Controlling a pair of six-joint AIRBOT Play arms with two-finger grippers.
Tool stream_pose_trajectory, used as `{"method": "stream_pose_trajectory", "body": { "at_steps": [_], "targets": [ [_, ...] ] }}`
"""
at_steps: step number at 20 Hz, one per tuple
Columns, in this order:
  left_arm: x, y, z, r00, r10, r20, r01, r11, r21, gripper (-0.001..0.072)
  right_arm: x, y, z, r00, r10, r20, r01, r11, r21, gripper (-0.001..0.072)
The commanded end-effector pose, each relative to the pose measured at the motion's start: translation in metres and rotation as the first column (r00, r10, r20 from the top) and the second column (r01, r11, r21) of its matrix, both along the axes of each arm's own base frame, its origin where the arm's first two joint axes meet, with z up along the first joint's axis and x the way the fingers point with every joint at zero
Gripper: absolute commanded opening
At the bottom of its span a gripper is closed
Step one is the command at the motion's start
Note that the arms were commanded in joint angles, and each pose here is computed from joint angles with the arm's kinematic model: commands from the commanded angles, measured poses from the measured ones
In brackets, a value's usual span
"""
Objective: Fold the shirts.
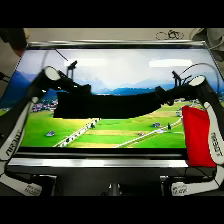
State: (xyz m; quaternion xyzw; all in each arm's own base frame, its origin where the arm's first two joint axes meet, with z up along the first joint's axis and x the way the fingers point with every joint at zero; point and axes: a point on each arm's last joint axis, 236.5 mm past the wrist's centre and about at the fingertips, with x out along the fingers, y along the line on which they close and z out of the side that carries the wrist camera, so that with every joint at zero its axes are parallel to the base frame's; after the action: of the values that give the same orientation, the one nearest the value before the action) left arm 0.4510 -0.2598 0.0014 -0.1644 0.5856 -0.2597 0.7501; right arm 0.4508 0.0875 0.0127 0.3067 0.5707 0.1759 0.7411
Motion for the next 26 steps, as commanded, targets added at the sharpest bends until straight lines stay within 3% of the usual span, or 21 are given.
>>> {"method": "stream_pose_trajectory", "body": {
  "at_steps": [1, 6, 9, 12, 15, 18, 21, 22, 23, 24, 26],
  "targets": [
    [-0.022, -0.108, -0.038, 0.995, 0.033, -0.096, -0.05, 0.983, -0.179, 0.003, -0.04, 0.02, 0.086, 0.994, 0.069, 0.09, -0.073, 0.997, 0.04, 0.0016],
    [-0.082, -0.235, -0.071, 0.961, 0.002, -0.278, -0.124, 0.899, -0.421, 0.0029, -0.084, 0.029, 0.159, 0.981, 0.067, 0.184, -0.075, 0.997, 0.036, 0.0017],
    [-0.065, -0.229, -0.054, 0.984, -0.005, -0.181, -0.079, 0.885, -0.458, 0.0026, -0.079, 0.028, 0.158, 0.985, 0.03, 0.17, -0.039, 0.998, 0.052, 0.0017],
    [-0.011, -0.155, -0.002, 0.999, 0.019, 0.026, -0.007, 0.924, -0.383, 0.0026, -0.054, 0.045, 0.151, 0.981, 0.004, 0.194, -0.02, 0.996, 0.085, 0.0017],
    [0.044, -0.04, 0.077, 0.966, 0.15, 0.212, -0.081, 0.949, -0.306, 0.0026, -0.03, 0.121, 0.139, 0.978, 0.031, 0.205, -0.075, 0.974, 0.212, 0.0018],
    [0.061, 0.072, 0.174, 0.874, 0.306, 0.378, -0.196, 0.933, -0.302, 0.0027, -0.023, 0.217, 0.108, 0.983, 0.086, 0.164, -0.138, 0.929, 0.342, 0.0018],
    [0.042, 0.137, 0.252, 0.775, 0.397, 0.492, -0.253, 0.908, -0.335, 0.0027, -0.028, 0.298, 0.057, 0.984, 0.16, 0.076, -0.177, 0.902, 0.394, 0.0022],
    [0.032, 0.148, 0.271, 0.747, 0.411, 0.522, -0.258, 0.904, -0.342, 0.0027, -0.03, 0.314, 0.04, 0.983, 0.176, 0.049, -0.18, 0.899, 0.398, 0.0152],
    [0.023, 0.154, 0.285, 0.729, 0.416, 0.544, -0.258, 0.902, -0.345, 0.0027, -0.028, 0.323, 0.025, 0.985, 0.169, 0.021, -0.163, 0.899, 0.407, 0.0465],
    [0.015, 0.158, 0.296, 0.718, 0.416, 0.558, -0.255, 0.903, -0.345, 0.0027, -0.027, 0.323, 0.014, 0.986, 0.165, -0.002, -0.15, 0.901, 0.407, 0.0678],
    [0.001, 0.159, 0.301, 0.725, 0.392, 0.566, -0.24, 0.914, -0.326, 0.0028, -0.02, 0.302, 0.012, 0.987, 0.163, -0.012, -0.146, 0.913, 0.381, 0.0668]
  ]
}}
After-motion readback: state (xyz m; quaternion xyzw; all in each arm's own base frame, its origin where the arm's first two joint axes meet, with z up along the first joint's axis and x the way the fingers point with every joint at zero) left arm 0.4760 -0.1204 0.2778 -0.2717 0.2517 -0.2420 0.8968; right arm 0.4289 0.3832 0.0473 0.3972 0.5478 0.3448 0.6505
